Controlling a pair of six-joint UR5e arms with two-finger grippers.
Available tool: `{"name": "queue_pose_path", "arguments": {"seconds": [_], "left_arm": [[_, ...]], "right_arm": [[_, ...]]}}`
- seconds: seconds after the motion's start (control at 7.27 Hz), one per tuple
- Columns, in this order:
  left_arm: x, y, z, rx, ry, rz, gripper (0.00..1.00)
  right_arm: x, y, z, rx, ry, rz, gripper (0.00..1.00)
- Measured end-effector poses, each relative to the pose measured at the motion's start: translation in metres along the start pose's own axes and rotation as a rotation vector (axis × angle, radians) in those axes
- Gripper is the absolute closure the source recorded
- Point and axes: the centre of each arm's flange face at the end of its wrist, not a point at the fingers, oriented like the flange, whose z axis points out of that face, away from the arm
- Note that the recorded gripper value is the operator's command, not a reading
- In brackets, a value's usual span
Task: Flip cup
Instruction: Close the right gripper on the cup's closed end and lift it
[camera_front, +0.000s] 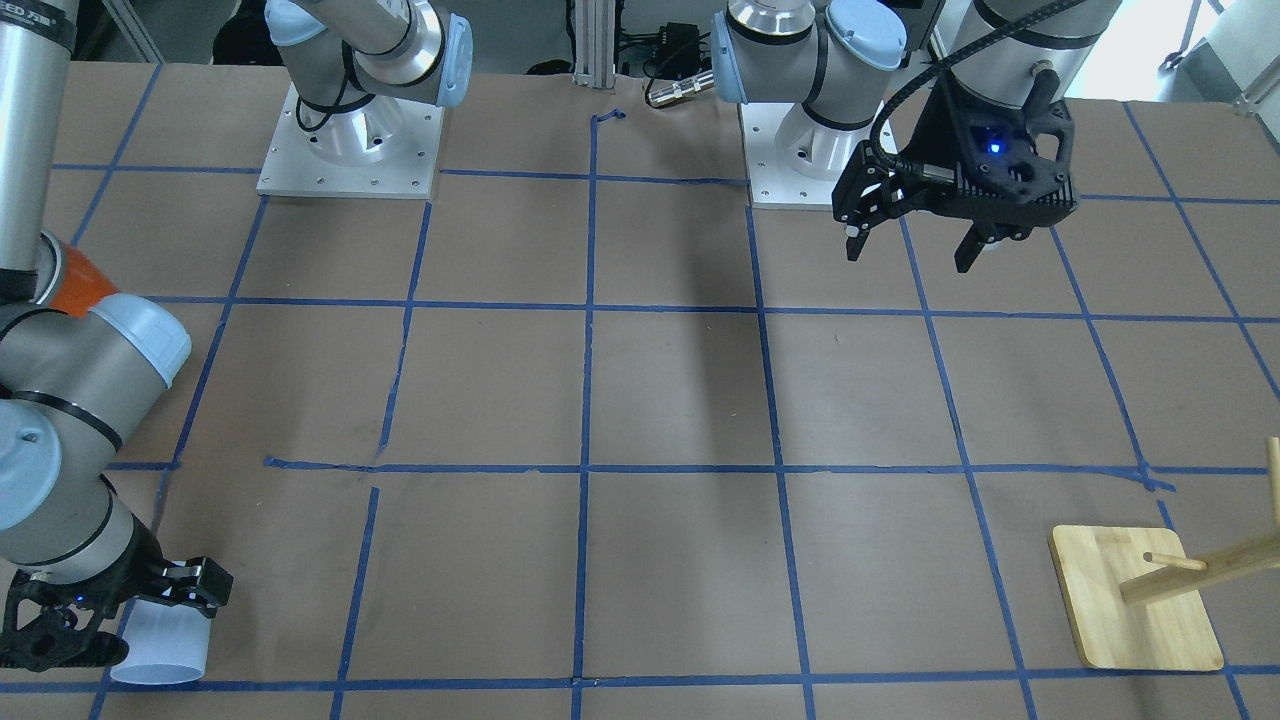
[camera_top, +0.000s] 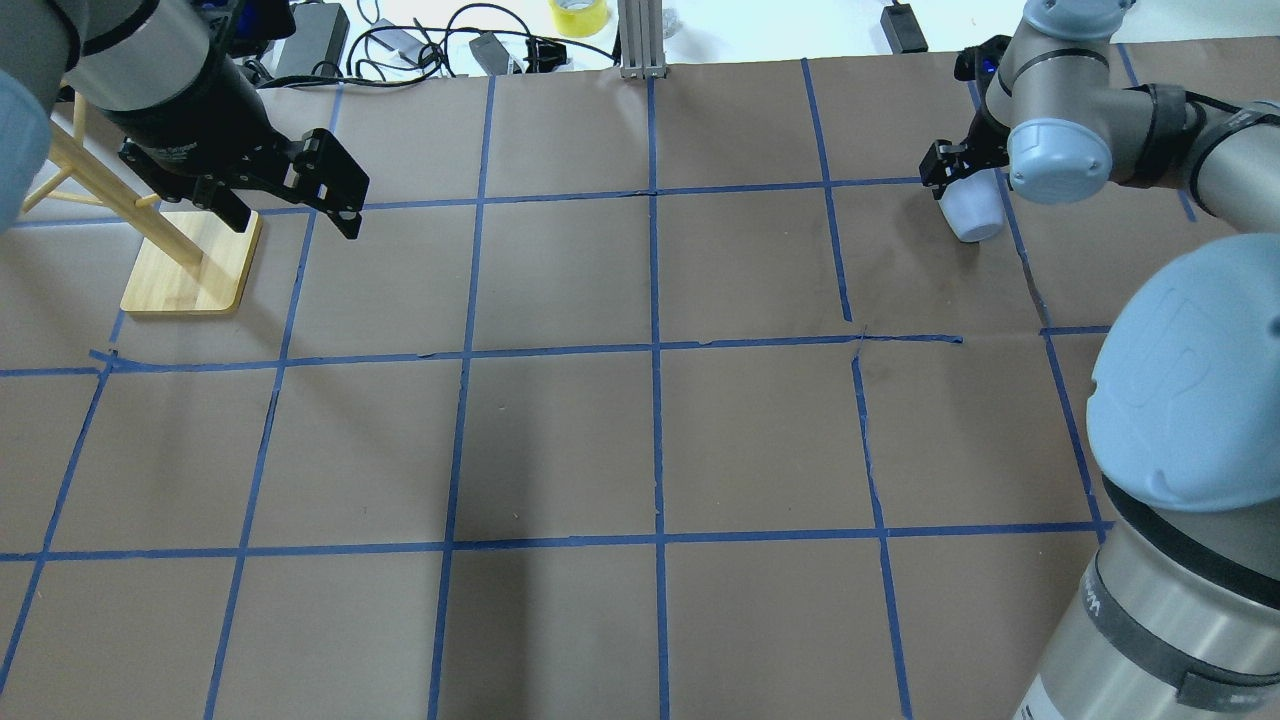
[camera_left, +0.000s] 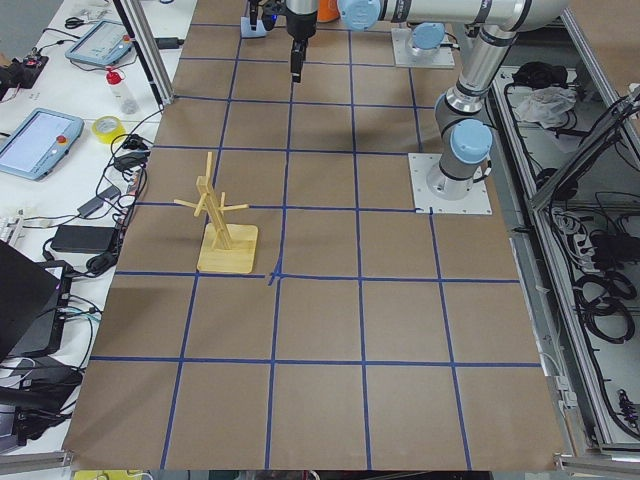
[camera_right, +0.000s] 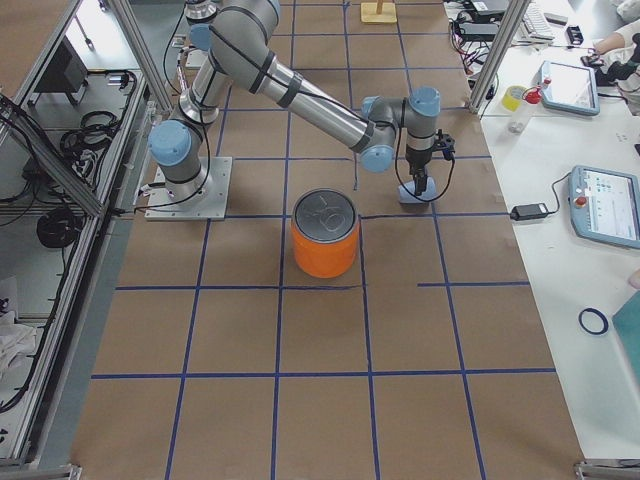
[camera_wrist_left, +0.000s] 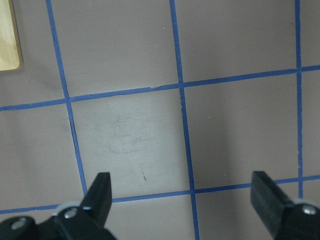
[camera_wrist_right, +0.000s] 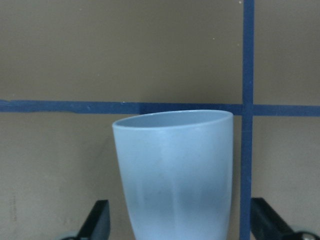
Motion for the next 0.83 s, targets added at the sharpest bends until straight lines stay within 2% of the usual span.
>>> {"name": "queue_pose_path", "arguments": {"seconds": [0.28,0.41,0.55,0.69,0.83], "left_arm": [[0.0,0.0,0.0,0.0,-0.001,0.0,0.0],[0.0,0.0,0.0,0.0,-0.001,0.0,0.0],[0.0,0.0,0.0,0.0,-0.001,0.0,0.0],[0.0,0.0,0.0,0.0,-0.001,0.0,0.0],[0.0,0.0,0.0,0.0,-0.002,0.0,0.0]], "right_arm": [[0.008,-0.003,0.025,0.013,0.003,0.008,0.0],[0.008,-0.004,0.037,0.011,0.0,0.011,0.29],[0.008,-0.006,0.044,0.014,-0.004,0.015,0.75],[0.009,-0.008,0.045,0.024,-0.005,0.018,0.95],[0.008,-0.01,0.04,0.036,-0.004,0.015,1.0]]}}
